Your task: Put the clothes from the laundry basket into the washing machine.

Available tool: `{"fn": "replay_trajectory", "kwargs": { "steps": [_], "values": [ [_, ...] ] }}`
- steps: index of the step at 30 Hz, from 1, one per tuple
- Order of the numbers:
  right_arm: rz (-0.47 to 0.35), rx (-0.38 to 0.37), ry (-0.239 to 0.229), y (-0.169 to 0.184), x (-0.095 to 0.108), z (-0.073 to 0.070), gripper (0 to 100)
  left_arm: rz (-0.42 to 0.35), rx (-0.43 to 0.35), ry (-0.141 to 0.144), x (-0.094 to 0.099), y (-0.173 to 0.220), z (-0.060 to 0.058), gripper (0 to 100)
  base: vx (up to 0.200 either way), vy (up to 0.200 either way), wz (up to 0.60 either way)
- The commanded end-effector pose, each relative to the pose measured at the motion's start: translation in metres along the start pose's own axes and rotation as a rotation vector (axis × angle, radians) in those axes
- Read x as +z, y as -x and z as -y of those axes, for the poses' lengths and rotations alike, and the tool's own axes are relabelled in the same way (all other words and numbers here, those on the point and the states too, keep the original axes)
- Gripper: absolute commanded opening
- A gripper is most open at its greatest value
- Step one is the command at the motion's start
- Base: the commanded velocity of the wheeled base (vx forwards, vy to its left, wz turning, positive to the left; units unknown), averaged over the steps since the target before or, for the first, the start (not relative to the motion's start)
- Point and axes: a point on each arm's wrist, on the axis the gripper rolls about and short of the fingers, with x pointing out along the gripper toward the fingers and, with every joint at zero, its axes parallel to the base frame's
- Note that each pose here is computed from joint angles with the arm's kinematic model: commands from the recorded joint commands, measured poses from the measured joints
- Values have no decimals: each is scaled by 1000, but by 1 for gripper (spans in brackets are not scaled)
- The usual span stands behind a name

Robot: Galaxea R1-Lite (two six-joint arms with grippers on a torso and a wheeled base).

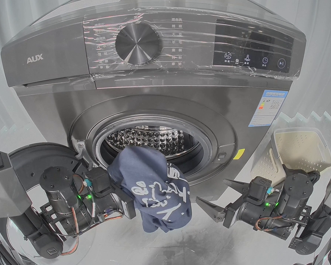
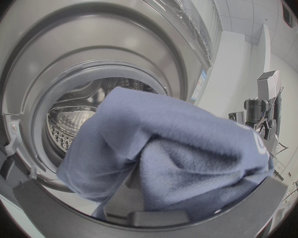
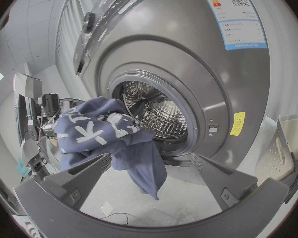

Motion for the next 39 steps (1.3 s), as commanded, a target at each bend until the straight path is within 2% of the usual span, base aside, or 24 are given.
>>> {"fn": "replay_trajectory", "kwargs": {
  "steps": [1, 4, 5, 11, 16, 20, 24, 27, 28, 33, 37, 39],
  "values": [
    [11, 34, 6, 11, 4, -8, 100, -25, -21, 6, -8, -9, 3, 0, 0, 0, 0],
    [9, 36, 6, 11, 3, -8, 100, -52, -16, -1, -17, -18, 1, 0, 0, 0, 0],
    [8, 47, 8, 11, 3, -11, 100, -67, -6, 14, -24, -28, -2, 0, 0, 0, 0],
    [3, 66, 11, 12, 2, -16, 100, -60, 12, 20, -31, -49, -9, 0, 0, 0, 0],
    [-8, 63, 21, 14, 0, -15, 100, 1, 66, 53, -34, -83, -19, 0, 0, 0, 0],
    [-9, 67, 29, 15, 0, -15, 100, 60, 113, 59, -38, -113, -28, 0, 0, 0, 0],
    [-9, 67, 29, 16, 0, -15, 100, 118, 145, 83, -39, -136, -36, 0, 0, 0, 0],
    [-9, 67, 29, 16, 0, -15, 100, 165, 155, 85, -41, -154, -42, 0, 0, 0, 0],
    [-9, 67, 29, 16, 0, -15, 100, 182, 174, 84, -41, -159, -49, 0, 0, 0, 0],
    [-15, 67, 30, 15, -2, -15, 100, 208, 194, 83, -48, -173, -59, 0, 0, 0, 0],
    [-13, 66, 29, 14, -1, -15, 100, 268, 227, 80, -40, -183, -71, 0, 0, 0, 0],
    [-14, 64, 29, 14, -2, -15, 100, 317, 246, 74, -33, -191, -81, 0, 0, 0, 0]
  ]
}}
